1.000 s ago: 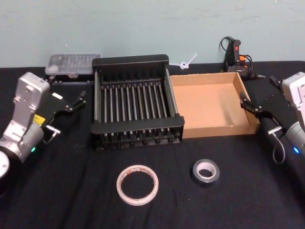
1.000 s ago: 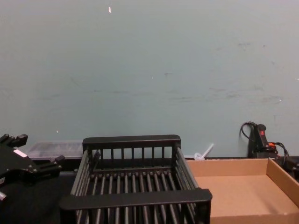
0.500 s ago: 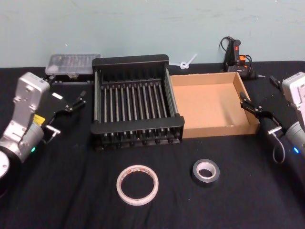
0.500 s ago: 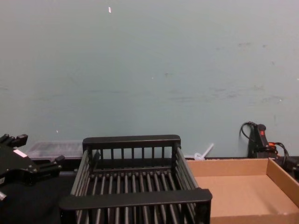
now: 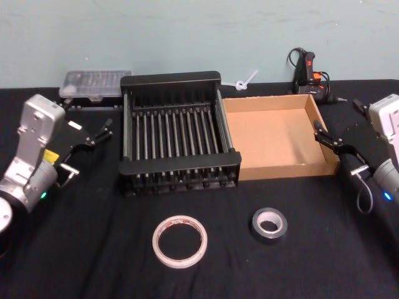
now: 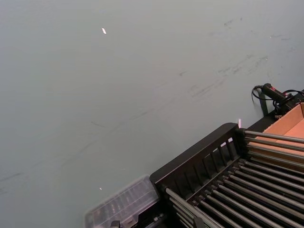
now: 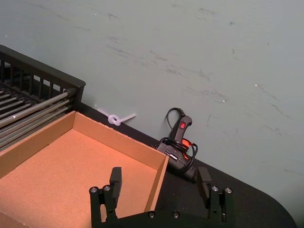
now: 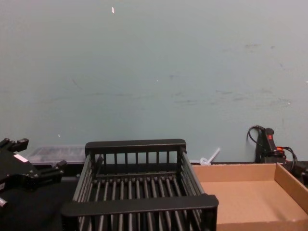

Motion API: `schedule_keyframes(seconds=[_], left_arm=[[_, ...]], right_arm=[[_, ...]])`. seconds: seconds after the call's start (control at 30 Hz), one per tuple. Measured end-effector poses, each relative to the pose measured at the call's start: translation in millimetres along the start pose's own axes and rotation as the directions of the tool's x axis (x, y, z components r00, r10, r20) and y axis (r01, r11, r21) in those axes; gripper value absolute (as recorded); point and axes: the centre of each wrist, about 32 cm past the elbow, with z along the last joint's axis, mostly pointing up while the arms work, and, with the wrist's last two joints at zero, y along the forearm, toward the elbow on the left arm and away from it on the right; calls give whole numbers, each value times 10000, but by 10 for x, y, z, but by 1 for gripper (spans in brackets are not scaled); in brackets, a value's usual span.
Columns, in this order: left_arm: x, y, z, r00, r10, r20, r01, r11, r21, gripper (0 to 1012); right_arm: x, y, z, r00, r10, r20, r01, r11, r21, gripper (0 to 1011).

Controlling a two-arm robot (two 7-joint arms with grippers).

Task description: Pick up the white tape and place it into the black box , Pick up the silver tape and place it into the brown box.

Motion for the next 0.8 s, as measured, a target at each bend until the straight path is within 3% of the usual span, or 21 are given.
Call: schedule_keyframes(seconds=[0.8], left_arm=[[0,0,0,10000,-1,0,1,10000,1,1001]], right_arm=[[0,0,0,10000,0,-3,0,10000,1,1002]])
